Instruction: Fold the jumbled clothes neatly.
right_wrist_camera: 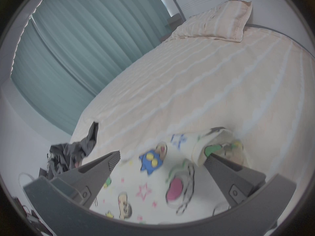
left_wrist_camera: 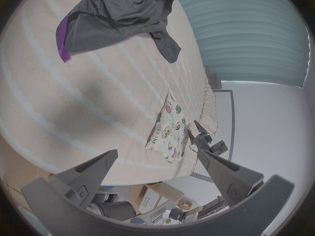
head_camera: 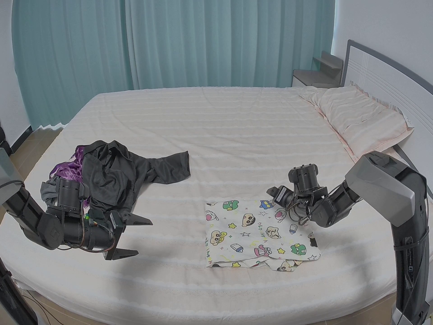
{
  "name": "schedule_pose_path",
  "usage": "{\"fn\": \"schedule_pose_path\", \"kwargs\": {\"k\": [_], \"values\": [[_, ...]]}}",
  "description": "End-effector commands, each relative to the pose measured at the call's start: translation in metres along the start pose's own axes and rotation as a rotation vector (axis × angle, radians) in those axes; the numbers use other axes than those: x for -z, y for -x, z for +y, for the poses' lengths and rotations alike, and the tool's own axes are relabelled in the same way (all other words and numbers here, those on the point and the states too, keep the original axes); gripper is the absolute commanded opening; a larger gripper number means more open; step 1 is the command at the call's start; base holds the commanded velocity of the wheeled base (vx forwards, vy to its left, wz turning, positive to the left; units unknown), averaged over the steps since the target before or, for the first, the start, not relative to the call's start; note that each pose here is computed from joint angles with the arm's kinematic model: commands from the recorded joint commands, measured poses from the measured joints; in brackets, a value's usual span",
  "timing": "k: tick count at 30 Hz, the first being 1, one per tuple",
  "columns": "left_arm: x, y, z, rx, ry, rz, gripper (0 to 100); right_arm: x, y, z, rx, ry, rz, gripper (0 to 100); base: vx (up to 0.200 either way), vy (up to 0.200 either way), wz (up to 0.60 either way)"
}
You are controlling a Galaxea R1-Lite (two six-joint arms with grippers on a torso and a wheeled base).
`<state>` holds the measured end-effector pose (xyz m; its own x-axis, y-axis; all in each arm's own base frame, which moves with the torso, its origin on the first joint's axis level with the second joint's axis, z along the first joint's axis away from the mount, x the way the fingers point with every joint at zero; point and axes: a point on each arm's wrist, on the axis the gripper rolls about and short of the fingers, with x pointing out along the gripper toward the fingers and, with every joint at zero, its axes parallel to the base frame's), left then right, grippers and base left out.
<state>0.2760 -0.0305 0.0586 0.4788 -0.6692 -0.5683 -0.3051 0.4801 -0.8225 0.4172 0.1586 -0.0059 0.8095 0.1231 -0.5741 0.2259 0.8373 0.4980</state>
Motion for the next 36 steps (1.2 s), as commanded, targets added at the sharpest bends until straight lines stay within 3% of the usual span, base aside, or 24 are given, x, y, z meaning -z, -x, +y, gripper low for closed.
{"fn": "schedule_pose_path", "kwargs": {"k": [1, 9, 14, 18, 22, 27, 36], "values": [[0.0, 0.0, 0.0, -0.002, 0.001, 0.0, 100, -0.022, -0.027, -0.019, 0.035, -0.048, -0.064, 100, 0.0, 0.0, 0.0], [0.0, 0.0, 0.0, -0.002, 0.001, 0.0, 100, -0.047, -0.033, -0.052, 0.107, -0.109, -0.126, 100, 0.0, 0.0, 0.0], [0.0, 0.0, 0.0, -0.002, 0.001, 0.0, 100, -0.059, -0.013, -0.056, 0.119, -0.163, -0.136, 100, 0.0, 0.0, 0.0], [0.0, 0.0, 0.0, -0.001, 0.0, -0.001, 100, -0.051, 0.021, -0.061, 0.151, -0.156, -0.093, 100, 0.0, 0.0, 0.0], [-0.001, -0.001, -0.001, -0.009, -0.004, -0.021, 100, -0.026, 0.064, -0.069, 0.154, -0.123, -0.043, 100, 0.0, 0.0, 0.0], [-0.001, -0.009, 0.0, -0.025, -0.016, -0.034, 100, -0.007, 0.072, -0.083, 0.139, -0.052, -0.066, 100, 0.0, -0.08, 0.0], [0.006, -0.023, 0.0, -0.079, -0.045, -0.063, 100, 0.013, 0.079, -0.099, 0.119, -0.041, -0.052, 100, 0.0, -0.2, 0.0]]}}
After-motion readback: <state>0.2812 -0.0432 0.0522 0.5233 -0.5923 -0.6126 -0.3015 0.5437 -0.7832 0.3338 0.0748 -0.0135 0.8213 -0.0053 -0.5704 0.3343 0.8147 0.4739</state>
